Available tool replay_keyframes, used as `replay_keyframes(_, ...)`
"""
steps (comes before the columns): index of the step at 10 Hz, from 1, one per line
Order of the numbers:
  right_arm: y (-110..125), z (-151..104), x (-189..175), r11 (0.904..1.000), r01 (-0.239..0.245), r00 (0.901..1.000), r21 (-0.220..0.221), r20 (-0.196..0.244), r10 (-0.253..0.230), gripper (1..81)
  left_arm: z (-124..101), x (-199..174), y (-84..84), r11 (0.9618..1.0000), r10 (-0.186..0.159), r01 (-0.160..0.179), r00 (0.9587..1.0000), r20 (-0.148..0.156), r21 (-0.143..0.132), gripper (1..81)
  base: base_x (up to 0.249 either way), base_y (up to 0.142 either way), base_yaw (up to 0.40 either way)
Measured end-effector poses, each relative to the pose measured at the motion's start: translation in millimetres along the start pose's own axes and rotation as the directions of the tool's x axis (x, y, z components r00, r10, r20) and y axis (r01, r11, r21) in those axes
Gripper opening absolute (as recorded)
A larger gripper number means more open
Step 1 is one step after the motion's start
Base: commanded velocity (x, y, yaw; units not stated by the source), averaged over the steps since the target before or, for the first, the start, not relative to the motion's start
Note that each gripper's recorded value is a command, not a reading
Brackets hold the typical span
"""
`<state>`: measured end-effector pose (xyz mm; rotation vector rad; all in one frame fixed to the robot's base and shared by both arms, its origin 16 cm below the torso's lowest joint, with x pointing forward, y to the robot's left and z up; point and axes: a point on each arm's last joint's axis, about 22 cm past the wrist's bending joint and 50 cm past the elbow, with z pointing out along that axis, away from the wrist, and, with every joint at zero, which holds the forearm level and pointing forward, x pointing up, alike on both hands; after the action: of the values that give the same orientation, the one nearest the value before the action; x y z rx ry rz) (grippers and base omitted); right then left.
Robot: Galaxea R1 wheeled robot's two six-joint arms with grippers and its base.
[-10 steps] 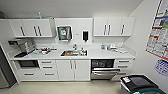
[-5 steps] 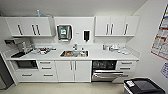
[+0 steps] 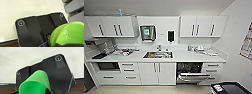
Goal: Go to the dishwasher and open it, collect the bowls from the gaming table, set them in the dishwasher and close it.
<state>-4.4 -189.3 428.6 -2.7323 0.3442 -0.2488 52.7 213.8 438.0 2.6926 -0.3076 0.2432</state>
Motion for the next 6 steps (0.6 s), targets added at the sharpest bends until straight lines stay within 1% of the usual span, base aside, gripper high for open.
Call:
replay_keyframes(4,-0.6,0.2,0.6,1.0000,0.000,1.0000,0.001,-0.001,0.000,1.0,-0.1,-0.8,0.0,1.0000,0.000,0.000,1.0000,0.001,0.000,1.0,0.170,0.000,0.000)
replay_keyframes(6,-1.2,0.5,2.3,1.0000,0.001,1.0000,0.002,-0.003,-0.001,1.0,-0.2,-0.9,-0.3,1.0000,0.000,0.000,1.0000,0.001,0.001,1.0,0.171,-0.064,0.000)
